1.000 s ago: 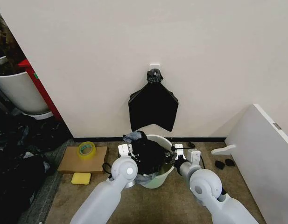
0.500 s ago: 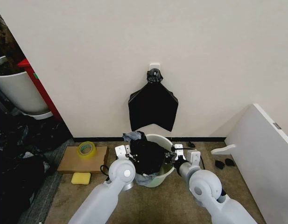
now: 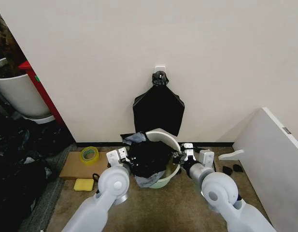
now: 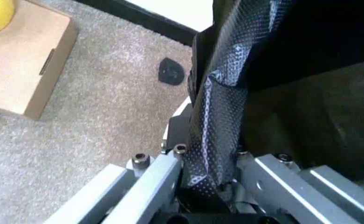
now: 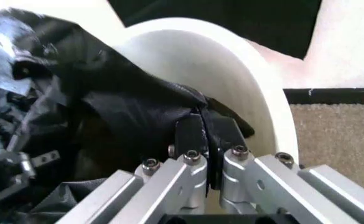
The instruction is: Place the garbage bag over the trash bin.
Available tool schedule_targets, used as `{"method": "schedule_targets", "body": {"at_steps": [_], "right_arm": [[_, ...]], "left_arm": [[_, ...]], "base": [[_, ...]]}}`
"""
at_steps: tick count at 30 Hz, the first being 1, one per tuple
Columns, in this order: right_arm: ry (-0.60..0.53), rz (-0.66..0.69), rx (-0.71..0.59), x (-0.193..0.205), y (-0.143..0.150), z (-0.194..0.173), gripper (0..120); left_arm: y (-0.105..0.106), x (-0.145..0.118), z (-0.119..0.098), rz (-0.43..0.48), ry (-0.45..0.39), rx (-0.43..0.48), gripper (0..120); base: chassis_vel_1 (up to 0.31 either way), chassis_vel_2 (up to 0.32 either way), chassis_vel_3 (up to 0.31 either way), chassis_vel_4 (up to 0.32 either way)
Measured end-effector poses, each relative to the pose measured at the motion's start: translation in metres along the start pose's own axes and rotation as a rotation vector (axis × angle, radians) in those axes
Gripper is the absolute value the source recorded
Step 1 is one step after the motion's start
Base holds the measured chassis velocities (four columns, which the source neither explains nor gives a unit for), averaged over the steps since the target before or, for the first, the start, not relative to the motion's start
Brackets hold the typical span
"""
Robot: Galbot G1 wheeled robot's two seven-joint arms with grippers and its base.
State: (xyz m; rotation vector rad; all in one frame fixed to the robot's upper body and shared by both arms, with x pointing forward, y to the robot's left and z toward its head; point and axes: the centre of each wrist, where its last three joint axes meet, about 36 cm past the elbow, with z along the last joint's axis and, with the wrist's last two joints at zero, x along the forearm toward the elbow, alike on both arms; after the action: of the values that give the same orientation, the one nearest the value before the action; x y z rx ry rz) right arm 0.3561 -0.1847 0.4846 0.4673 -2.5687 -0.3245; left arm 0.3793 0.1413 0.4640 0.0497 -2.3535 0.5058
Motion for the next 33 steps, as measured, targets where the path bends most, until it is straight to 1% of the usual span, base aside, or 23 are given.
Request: {"method": "schedule_targets", "body": {"at_steps": [4, 6, 8, 11, 16, 19, 28, 30, 33], "right_arm": [[-0.023, -0.004, -0.015, 0.018, 0.003, -0.008, 0], [-0.032, 0.015, -0.018, 0.029, -0.001, -0.011, 0], [-0.033, 0.024, -0.018, 0.031, -0.003, -0.011, 0], [-0.027, 0.087, -0.008, 0.041, -0.018, -0.011, 0], [0.001, 0.146, 0.008, 0.049, -0.032, -0.010, 0], [0.029, 0.199, 0.022, 0.057, -0.041, -0.008, 0], [0.058, 0.222, 0.033, 0.071, -0.042, -0.005, 0], [0.064, 0.204, 0.046, 0.074, -0.037, 0.000, 0], [0.036, 0.169, 0.084, 0.077, -0.032, 0.003, 0]], "left_arm": [[0.007, 0.003, 0.000, -0.010, -0.012, 0.017, 0], [0.010, 0.006, 0.001, -0.001, -0.012, 0.023, 0], [0.011, 0.007, 0.002, 0.002, -0.011, 0.025, 0], [0.015, 0.018, 0.006, 0.016, -0.001, 0.030, 0], [0.017, 0.023, 0.008, 0.021, 0.002, 0.031, 0], [0.021, 0.027, 0.011, 0.026, -0.002, 0.047, 0], [0.025, 0.033, 0.013, 0.033, -0.004, 0.044, 0], [0.025, 0.036, 0.013, 0.040, -0.005, 0.043, 0], [0.025, 0.040, 0.013, 0.046, -0.006, 0.037, 0]], "base": [[0.000, 0.000, 0.000, 0.000], [0.000, 0.000, 0.000, 0.000], [0.000, 0.000, 0.000, 0.000], [0.000, 0.000, 0.000, 0.000], [0.000, 0.000, 0.000, 0.000], [0.000, 0.000, 0.000, 0.000], [0.000, 0.000, 0.000, 0.000], [0.000, 0.000, 0.000, 0.000], [0.000, 0.000, 0.000, 0.000]]}}
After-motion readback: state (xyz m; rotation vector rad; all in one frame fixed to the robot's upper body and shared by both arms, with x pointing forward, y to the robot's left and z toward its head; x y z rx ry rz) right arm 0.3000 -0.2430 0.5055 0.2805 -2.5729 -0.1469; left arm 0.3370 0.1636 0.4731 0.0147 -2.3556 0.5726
